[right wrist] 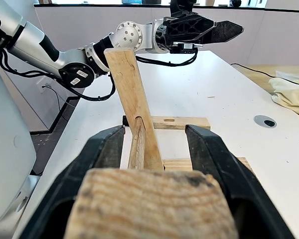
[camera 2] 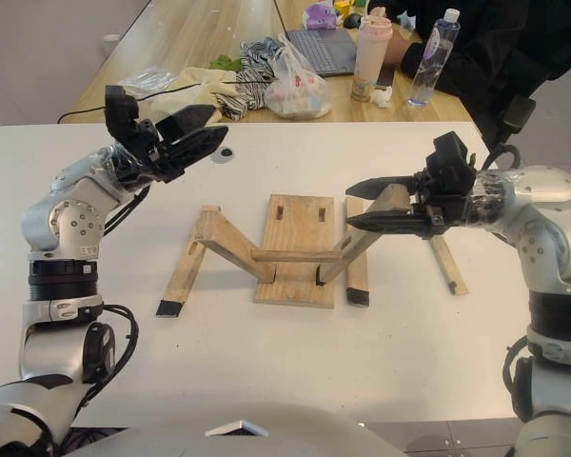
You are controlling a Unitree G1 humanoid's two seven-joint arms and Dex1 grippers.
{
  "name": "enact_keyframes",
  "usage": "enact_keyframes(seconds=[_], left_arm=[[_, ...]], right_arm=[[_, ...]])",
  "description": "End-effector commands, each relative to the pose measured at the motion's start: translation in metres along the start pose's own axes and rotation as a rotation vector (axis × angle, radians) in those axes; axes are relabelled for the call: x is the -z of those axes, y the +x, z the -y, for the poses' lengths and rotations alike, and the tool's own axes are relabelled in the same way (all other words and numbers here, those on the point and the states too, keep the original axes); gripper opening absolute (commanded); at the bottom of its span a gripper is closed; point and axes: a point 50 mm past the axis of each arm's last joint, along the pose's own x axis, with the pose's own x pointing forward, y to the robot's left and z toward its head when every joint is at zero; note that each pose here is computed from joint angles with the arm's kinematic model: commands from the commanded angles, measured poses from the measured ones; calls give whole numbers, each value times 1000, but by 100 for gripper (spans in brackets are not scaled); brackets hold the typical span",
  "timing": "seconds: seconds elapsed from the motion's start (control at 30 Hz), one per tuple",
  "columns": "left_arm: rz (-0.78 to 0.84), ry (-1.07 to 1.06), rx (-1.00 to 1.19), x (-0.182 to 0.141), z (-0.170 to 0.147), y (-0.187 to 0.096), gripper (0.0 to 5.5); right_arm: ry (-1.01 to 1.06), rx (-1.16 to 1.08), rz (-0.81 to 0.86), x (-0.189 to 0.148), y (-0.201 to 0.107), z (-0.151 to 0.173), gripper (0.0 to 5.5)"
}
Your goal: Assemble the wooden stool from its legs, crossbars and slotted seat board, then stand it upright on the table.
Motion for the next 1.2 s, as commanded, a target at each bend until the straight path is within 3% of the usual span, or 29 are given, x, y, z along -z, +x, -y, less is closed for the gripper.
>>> enact_keyframes(seconds=[0.03, 0.23, 0.47, 0.77, 1.2], left_arm=[[-206, 143, 229, -27, 30, 16, 347], [-610, 235, 358, -55, 64, 47, 347], [-940, 231, 416, -25, 84, 68, 347], [-986, 198, 432, 20, 78, 77, 347], [-1031, 91, 437, 56, 80, 77, 347]], right_arm=[[55, 14, -73, 15, 5, -2, 202], [36, 12, -97, 17, 5, -6, 202], [21, 10, -112, 21, 9, -7, 202], [-11, -34, -122, 19, 12, -10, 202], [-59, -94, -142, 20, 30, -11, 202]])
